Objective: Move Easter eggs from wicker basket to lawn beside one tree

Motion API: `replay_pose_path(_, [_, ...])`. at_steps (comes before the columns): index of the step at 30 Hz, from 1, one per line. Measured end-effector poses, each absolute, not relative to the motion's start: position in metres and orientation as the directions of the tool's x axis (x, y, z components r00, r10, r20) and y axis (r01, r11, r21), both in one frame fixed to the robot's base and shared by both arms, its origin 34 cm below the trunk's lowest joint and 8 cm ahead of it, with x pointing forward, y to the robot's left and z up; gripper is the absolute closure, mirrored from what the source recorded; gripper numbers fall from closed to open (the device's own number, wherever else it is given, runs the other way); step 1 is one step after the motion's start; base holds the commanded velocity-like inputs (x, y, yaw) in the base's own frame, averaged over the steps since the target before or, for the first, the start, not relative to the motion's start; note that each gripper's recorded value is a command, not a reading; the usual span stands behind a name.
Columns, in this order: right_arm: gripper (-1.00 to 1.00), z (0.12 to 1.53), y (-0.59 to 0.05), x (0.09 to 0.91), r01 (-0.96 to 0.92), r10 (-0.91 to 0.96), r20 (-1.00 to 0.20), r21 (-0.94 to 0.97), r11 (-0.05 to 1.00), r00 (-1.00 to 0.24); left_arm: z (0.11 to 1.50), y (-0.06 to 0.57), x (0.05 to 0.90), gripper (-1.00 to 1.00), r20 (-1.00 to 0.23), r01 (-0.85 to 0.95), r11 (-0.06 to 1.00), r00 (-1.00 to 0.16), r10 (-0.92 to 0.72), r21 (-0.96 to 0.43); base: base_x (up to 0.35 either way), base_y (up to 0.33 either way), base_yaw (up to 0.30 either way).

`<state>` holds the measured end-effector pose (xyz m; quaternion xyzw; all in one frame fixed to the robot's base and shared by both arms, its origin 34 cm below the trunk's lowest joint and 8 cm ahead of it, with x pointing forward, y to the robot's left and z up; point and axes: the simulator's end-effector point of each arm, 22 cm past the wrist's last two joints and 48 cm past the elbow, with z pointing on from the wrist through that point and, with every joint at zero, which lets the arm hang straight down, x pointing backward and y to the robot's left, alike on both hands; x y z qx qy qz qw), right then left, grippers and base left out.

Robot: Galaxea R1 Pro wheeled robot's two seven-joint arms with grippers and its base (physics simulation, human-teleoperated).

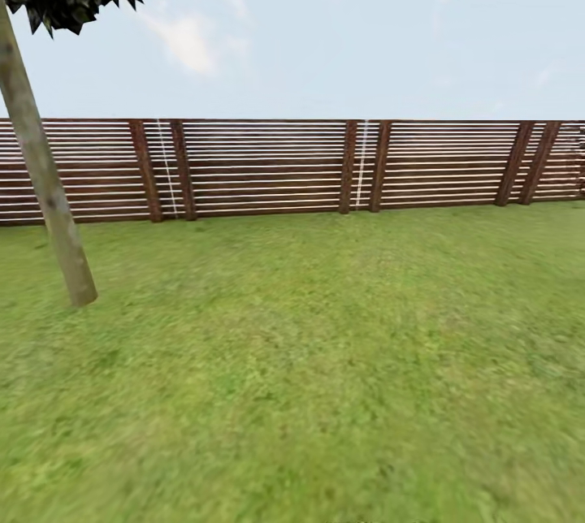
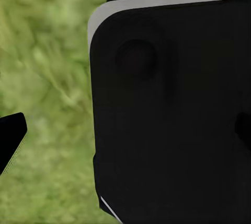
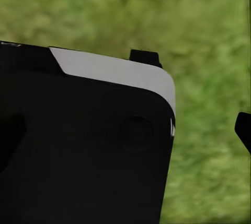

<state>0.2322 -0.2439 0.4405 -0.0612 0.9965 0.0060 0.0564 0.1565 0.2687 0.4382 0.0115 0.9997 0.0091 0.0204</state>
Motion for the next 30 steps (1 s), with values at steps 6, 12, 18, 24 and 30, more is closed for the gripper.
replay_pose_path(6, [-1.0,0.4405,-0.2433,0.2323,-0.123,-0.122,-0.113,0.006,0.992,-0.986,0.4381,0.2654,0.1565,-1.0,-0.041,0.022,1.0,-0.999,0.022,0.014,0.0,0.0,-0.286])
replay_pose_path(12, [-1.0,0.4405,-0.2436,0.2323,-0.123,-0.121,-0.113,0.005,0.992,-0.986,0.4381,0.2642,0.1565,-1.0,-0.041,0.02,1.0,-0.999,0.02,0.013,0.0,0.0,-0.286])
replay_pose_path(18, [-1.0,0.4405,-0.2432,0.2323,-0.123,-0.121,-0.113,0.006,0.992,-0.986,0.4381,0.2639,0.1561,-1.0,-0.039,0.022,1.0,-0.999,0.022,0.012,0.0,0.0,-0.286])
replay_pose_path(24, [-1.0,0.4406,-0.2437,0.2326,-0.122,-0.121,-0.115,0.005,0.993,-0.986,0.4381,0.2596,0.1561,-1.0,-0.039,0.022,1.0,-0.999,0.022,-0.004,0.067,0.0,-0.286])
replay_pose_path(30, [-1.0,0.4408,-0.2439,0.2334,-0.122,-0.121,-0.116,0.005,0.993,-0.986,0.4381,0.2599,0.1572,-1.0,-0.042,0.022,1.0,-0.999,0.021,-0.005,0.021,0.0,-0.286])
